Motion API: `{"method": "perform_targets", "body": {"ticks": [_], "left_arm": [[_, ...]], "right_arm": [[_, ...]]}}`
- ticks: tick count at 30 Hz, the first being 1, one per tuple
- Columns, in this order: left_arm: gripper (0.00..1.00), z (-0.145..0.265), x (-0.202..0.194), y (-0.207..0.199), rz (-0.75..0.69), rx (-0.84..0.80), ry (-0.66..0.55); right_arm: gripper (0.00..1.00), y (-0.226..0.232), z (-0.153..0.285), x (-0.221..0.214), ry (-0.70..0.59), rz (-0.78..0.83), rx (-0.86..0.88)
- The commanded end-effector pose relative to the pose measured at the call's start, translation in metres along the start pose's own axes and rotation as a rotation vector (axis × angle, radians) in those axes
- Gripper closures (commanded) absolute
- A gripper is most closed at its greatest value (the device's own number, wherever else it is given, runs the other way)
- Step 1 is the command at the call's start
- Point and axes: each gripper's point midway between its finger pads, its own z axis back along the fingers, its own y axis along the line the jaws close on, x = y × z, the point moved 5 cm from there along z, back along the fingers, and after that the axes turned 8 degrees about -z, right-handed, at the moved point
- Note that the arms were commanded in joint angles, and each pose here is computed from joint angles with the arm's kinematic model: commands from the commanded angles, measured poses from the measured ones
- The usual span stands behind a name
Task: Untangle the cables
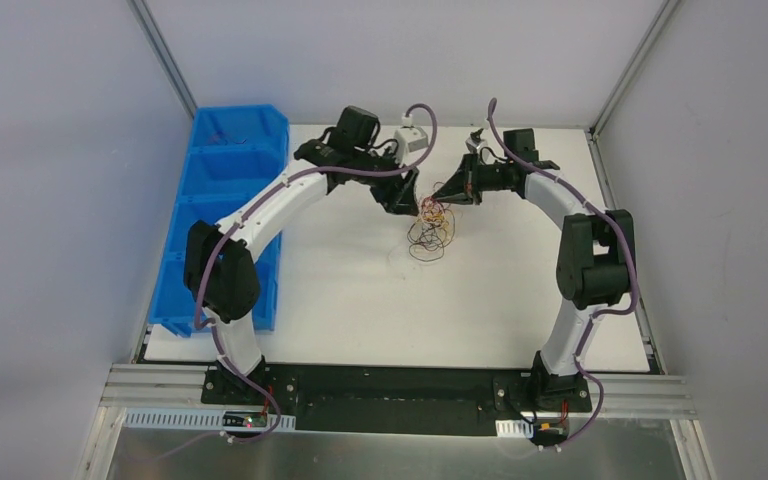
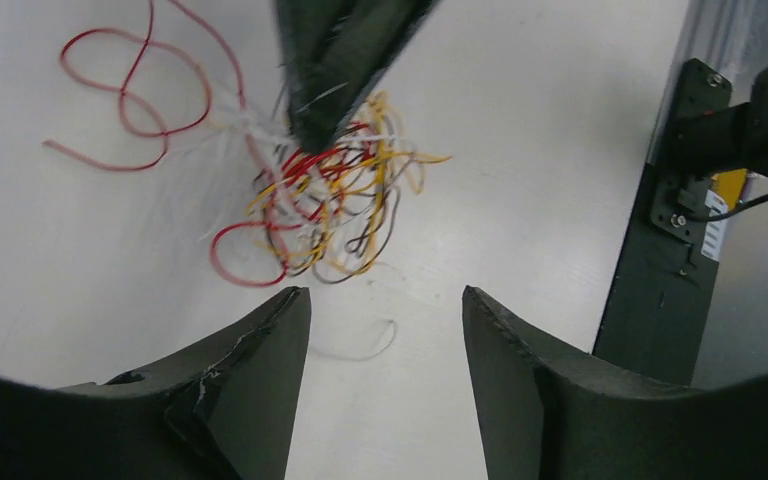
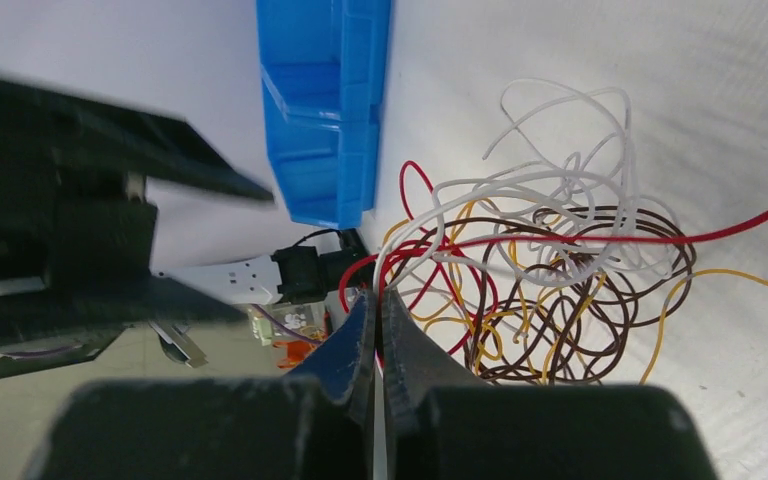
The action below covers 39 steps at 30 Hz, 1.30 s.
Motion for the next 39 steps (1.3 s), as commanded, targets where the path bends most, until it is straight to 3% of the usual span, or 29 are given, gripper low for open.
{"method": "perform_targets", "body": {"ticks": [1, 10, 15, 17, 19, 20, 21, 28, 32, 39], "left_arm": [[0.42, -0.015, 0.020, -0.017, -0.152, -0.051, -0.090], [0.40, -0.061, 0.006, -0.008, -0.236, -0.007, -0.043], [0.45, -0.072, -0.005, 0.000, -0.227, 0.014, -0.009], [0.60, -0.072, -0.003, -0.002, -0.234, 0.017, -0.011], [0.82, -0.064, 0.005, -0.008, -0.237, 0.017, -0.031], [0.98, -0.058, 0.009, -0.012, -0.240, 0.016, -0.043], [1.00, -0.051, 0.014, -0.016, -0.241, 0.017, -0.054], [1.00, 0.022, 0.040, -0.051, -0.281, 0.005, -0.107], [1.00, 0.066, 0.072, -0.046, -0.266, 0.080, -0.196], [1.00, 0.094, 0.099, -0.021, -0.209, 0.193, -0.260]], "right_arm": [[1.00, 0.036, 0.012, -0.003, -0.006, 0.003, 0.081], [1.00, 0.041, 0.014, -0.009, 0.002, -0.018, 0.091], [1.00, 0.046, 0.016, -0.011, 0.000, -0.022, 0.098], [1.00, 0.044, 0.017, -0.009, -0.008, -0.022, 0.093], [1.00, 0.040, 0.019, -0.005, -0.026, -0.029, 0.085], [1.00, 0.036, 0.021, -0.001, -0.040, -0.038, 0.076], [1.00, 0.031, 0.023, 0.004, -0.062, -0.043, 0.062], [1.00, -0.031, 0.048, 0.046, -0.282, 0.010, -0.248], [1.00, -0.053, 0.056, 0.056, -0.303, 0.020, -0.352], [1.00, -0.043, 0.050, 0.050, -0.218, -0.005, -0.250]]}}
